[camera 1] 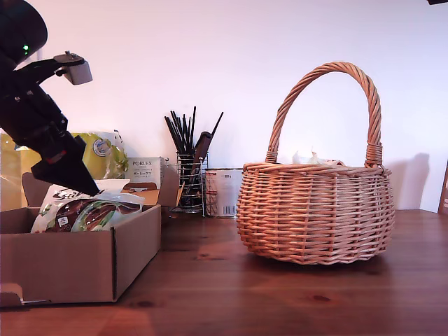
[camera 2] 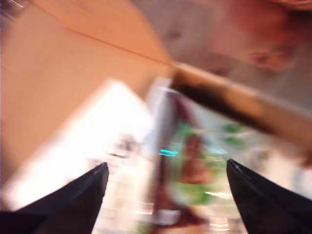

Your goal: Move the bags of Easter eggs from the cardboard box on the left into the woven basket on the right side.

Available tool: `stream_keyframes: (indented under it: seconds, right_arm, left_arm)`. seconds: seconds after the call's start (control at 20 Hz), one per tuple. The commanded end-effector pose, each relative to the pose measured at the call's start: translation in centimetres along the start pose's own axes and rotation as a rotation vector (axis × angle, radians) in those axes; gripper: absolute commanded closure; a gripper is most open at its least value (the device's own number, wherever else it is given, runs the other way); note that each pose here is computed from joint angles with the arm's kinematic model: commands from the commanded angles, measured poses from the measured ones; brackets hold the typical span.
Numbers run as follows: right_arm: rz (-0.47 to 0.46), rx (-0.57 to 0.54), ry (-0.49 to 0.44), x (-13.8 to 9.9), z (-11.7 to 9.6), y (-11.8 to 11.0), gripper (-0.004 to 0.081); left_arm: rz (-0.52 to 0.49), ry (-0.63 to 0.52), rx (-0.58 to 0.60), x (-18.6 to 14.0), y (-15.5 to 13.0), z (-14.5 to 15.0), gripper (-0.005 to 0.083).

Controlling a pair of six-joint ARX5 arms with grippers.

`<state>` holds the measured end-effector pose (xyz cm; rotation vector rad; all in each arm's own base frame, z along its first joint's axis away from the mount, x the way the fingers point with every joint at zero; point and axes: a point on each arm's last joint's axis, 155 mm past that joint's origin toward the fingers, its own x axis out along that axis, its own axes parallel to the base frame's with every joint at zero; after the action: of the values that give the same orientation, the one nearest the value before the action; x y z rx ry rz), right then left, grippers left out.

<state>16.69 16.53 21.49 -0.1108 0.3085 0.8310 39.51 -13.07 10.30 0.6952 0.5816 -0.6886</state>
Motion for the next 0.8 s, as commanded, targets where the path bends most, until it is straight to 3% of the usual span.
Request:
stream_keyframes:
  seconds: [0.0, 0.4, 0.75]
  right_arm:
    - [0.006, -0.008, -0.010, -0.1, 0.5, 0.2, 0.0782]
    - [-0.019, -0.009, 0.001, 0.0, 0.3, -0.3, 0.0782]
    - [-0.020, -0.012, 0.008, 0.3, 0.2, -0.4, 0.0782]
  left_arm:
    - [-0.038, 0.018, 0.013, 0.7, -1.1, -1.0, 0.0055]
    - [-0.142, 0.102, -0.045, 3.5, -3.1, -4.8, 0.0057]
    - [-0.369, 0.046, -0.105, 2.7, -8.3, -3.6, 0.0064]
